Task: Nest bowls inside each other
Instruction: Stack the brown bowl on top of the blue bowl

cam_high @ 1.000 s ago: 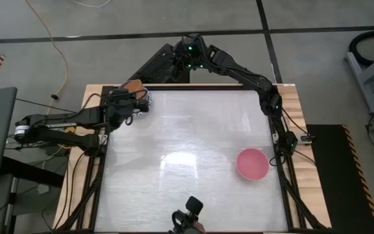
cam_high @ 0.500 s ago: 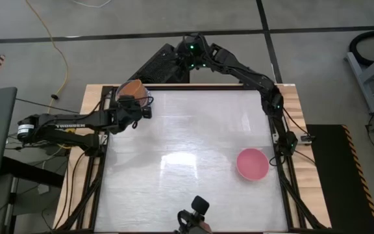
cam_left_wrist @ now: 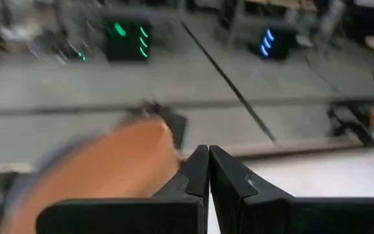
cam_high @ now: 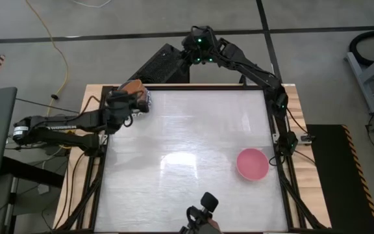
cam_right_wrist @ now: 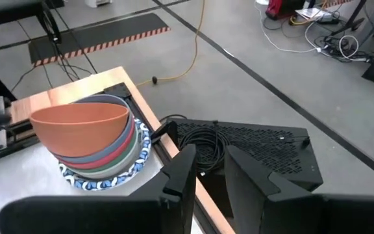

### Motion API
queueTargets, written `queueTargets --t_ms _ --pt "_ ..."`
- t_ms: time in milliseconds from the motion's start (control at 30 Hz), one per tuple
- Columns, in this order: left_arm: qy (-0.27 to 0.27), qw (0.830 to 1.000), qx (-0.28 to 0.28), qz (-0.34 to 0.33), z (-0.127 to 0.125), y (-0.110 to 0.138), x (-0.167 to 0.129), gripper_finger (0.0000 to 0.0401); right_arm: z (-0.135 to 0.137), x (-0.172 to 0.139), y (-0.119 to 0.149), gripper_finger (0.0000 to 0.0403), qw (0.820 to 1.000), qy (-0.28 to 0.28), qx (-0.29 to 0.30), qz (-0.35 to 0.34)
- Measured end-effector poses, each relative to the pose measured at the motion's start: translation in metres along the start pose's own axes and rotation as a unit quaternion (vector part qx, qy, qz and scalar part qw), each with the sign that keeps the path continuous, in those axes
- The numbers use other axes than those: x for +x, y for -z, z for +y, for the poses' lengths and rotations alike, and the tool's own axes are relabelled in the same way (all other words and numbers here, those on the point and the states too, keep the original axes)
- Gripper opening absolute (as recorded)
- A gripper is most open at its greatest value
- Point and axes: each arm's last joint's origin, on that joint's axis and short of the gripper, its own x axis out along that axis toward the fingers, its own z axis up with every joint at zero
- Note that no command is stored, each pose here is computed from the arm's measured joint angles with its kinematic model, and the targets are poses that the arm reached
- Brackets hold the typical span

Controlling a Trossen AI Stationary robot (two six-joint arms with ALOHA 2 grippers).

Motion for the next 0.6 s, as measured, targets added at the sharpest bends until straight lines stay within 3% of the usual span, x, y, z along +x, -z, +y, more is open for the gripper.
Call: queueTargets --t_ms 100,300,600 --pt "-0.045 0.998 0.015 -0.03 0.005 -0.006 0.005 0.0 0.0 -0.002 -0.001 0.0103 1.0 0.0 0.0 0.0" --pt "-0.067 0.997 0.032 -0.005 0.006 0.004 0.029 0.0 0.0 -0.002 -0.001 0.0103 1.0 0.0 0.0 0.001" --pt "-0.056 0.996 0.042 0.049 -0.001 0.032 0.051 0.0 0.0 -0.003 0.002 0.0103 1.0 0.0 0.0 0.017"
